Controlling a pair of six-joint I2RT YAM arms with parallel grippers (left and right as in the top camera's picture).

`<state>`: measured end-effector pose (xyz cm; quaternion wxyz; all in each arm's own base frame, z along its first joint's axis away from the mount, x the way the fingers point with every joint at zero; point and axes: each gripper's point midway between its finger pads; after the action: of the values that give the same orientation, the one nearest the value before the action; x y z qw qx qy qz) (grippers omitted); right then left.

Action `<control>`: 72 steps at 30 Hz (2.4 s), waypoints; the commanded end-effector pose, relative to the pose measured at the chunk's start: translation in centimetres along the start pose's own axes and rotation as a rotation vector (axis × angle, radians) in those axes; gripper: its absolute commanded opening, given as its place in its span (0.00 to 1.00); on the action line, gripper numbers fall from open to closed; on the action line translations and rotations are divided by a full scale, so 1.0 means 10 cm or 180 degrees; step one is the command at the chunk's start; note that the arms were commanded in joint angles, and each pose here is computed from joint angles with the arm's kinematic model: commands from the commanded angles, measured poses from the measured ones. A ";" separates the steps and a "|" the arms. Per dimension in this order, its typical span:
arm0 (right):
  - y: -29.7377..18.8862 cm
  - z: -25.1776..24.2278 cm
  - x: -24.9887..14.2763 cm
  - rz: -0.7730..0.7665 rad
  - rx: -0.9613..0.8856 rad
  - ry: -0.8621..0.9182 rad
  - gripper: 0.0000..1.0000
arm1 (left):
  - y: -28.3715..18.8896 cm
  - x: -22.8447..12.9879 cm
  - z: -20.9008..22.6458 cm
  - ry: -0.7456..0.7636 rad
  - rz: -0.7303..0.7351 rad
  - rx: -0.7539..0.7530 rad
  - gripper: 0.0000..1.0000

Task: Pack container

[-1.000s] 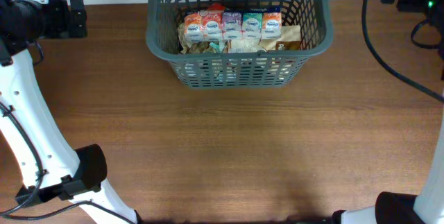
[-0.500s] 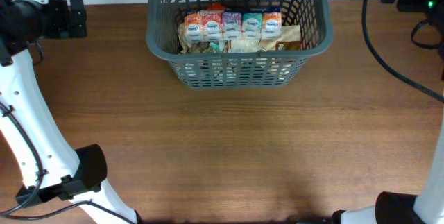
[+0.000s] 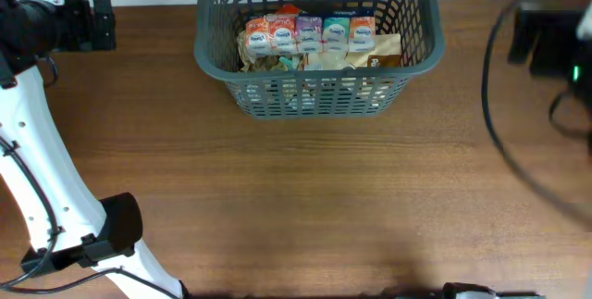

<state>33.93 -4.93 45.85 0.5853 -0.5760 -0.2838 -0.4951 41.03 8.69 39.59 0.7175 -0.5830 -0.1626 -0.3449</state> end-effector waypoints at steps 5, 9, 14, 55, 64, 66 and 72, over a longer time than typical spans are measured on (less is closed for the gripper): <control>-0.29 -0.19 -1.14 -0.0137 0.0147 0.0037 0.99 | 0.03 -0.02 0.02 -0.0039 0.0030 0.0006 0.99; -0.29 -0.32 -1.77 -0.0357 0.0208 0.0039 0.99 | 0.03 -0.02 0.02 -0.0039 0.0030 0.0006 0.99; -0.16 -0.49 -2.59 -0.0201 0.0172 0.0036 0.99 | 0.03 -0.02 0.02 -0.0039 0.0030 0.0006 0.99; 0.19 -0.66 -3.61 0.0032 0.0182 0.0457 0.99 | 0.03 -0.02 0.02 -0.0039 0.0030 0.0006 0.99; 0.19 -0.66 -3.61 0.0032 0.0182 0.0457 0.99 | -0.03 0.00 0.00 -0.0023 -0.0010 0.0014 0.99; 0.19 -0.66 -3.61 0.0032 0.0182 0.0457 0.99 | -0.10 0.02 -0.02 -0.0010 -0.0055 0.0028 0.99; 0.19 -0.66 -3.61 0.0032 0.0182 0.0457 0.99 | -0.64 -0.04 -0.12 0.0016 -0.0253 0.0121 0.99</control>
<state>21.48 -2.51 11.39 0.6199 -0.5302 -0.2523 -0.5205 40.06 8.31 40.05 0.7168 -0.5832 -0.1633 -0.3454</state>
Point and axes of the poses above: each gripper's point midway between its finger pads, its own y axis out along the fingers, its own z axis along the line the jaws close on, x = y × z, and after that the axes turned 15 degrees about y, right-handed
